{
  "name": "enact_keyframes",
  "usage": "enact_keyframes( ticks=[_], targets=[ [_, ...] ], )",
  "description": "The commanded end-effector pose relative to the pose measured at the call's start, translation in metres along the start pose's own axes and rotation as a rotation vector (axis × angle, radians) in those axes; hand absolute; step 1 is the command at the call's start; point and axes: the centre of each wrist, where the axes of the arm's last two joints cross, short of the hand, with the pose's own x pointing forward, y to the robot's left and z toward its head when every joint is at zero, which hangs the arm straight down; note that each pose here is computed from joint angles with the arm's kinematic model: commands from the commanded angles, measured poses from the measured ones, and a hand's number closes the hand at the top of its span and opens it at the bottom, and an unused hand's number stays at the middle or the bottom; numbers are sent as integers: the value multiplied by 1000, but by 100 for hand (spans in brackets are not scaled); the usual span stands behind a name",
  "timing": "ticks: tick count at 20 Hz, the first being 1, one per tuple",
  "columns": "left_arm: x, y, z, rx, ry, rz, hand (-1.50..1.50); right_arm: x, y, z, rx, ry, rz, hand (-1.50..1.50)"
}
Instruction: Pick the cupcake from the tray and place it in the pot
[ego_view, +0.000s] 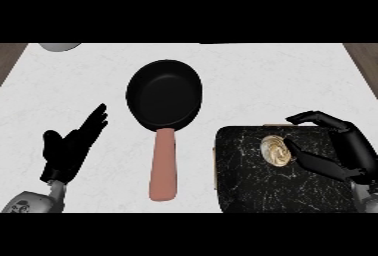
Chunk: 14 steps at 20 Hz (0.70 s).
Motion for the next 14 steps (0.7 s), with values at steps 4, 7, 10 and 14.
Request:
enact_keyframes(
  ticks=[4,7,10,14],
  targets=[
    [-43,-44,-1,-83,53,46,0,-1,36,27,-240,-312,-72,-150],
    [-30,-19,-2,-107,68,57,0,52,9,37,-177,-301,-60,-150],
    [-37,-21,-6,-76,56,59,0,70,-14,44,-35,-115,51,-150],
    [-35,-23,-12,-75,40,54,0,89,-24,30,42,69,108,-150]
  ],
)
